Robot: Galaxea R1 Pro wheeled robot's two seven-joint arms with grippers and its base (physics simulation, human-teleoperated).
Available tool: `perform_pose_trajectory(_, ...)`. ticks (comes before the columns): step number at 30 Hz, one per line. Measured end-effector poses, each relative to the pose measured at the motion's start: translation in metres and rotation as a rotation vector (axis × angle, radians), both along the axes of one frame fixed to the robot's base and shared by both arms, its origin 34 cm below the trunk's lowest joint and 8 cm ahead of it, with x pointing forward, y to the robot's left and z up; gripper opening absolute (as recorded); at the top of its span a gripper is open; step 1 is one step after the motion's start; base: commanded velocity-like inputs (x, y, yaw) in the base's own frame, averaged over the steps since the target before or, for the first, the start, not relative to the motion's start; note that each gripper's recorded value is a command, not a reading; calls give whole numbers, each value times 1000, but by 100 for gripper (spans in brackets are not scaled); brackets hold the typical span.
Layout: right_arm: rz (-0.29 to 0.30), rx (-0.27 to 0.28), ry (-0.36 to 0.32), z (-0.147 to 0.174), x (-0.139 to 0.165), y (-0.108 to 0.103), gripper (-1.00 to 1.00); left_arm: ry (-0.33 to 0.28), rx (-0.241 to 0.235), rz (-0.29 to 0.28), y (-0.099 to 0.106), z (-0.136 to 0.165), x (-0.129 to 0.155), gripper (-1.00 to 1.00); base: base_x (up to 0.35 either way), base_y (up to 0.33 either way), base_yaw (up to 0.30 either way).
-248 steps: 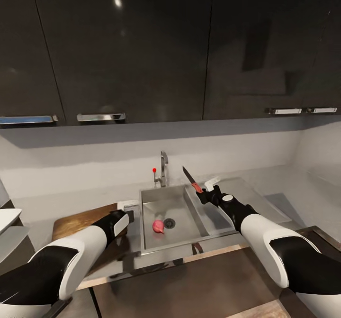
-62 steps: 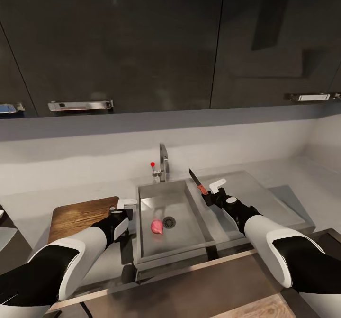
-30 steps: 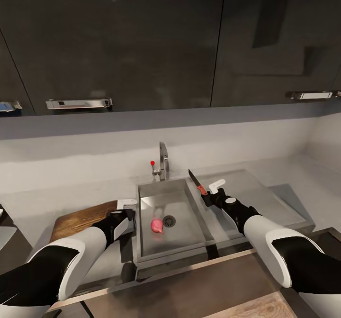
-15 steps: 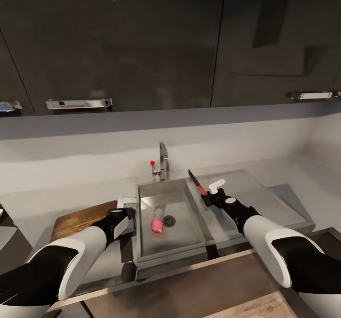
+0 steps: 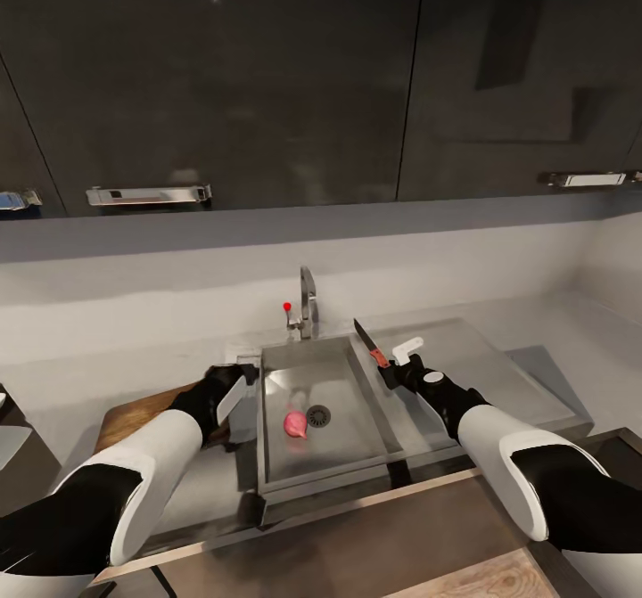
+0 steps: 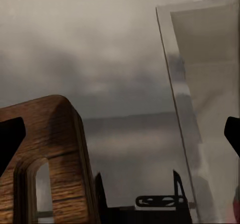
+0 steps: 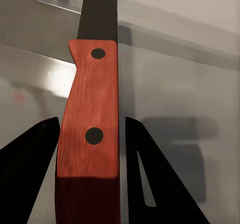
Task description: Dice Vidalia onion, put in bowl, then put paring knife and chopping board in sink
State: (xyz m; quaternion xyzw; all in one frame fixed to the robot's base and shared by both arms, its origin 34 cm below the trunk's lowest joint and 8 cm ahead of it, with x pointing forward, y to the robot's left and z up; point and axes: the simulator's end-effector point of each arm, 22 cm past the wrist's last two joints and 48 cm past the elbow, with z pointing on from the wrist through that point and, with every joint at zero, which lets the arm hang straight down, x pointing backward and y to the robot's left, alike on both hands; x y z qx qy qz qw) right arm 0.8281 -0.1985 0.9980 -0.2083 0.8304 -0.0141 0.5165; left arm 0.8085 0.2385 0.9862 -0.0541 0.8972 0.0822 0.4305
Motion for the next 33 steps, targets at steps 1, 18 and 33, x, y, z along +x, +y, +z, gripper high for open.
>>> perform_pose_trajectory(1,0,0,0,0,0,0,-100,8,0,-2,-1,1,0,100,0,0,0)
perform_pose_trajectory(18,0,0,-1,0,0,1,-100,52,-3,-7,-5,-10,-8,100,68,-192,0)
perform_pose_trajectory(33,-6,-1,11,-1,-1,0,-100,119,-29,22,-1,-38,-26,100,72,-286,0)
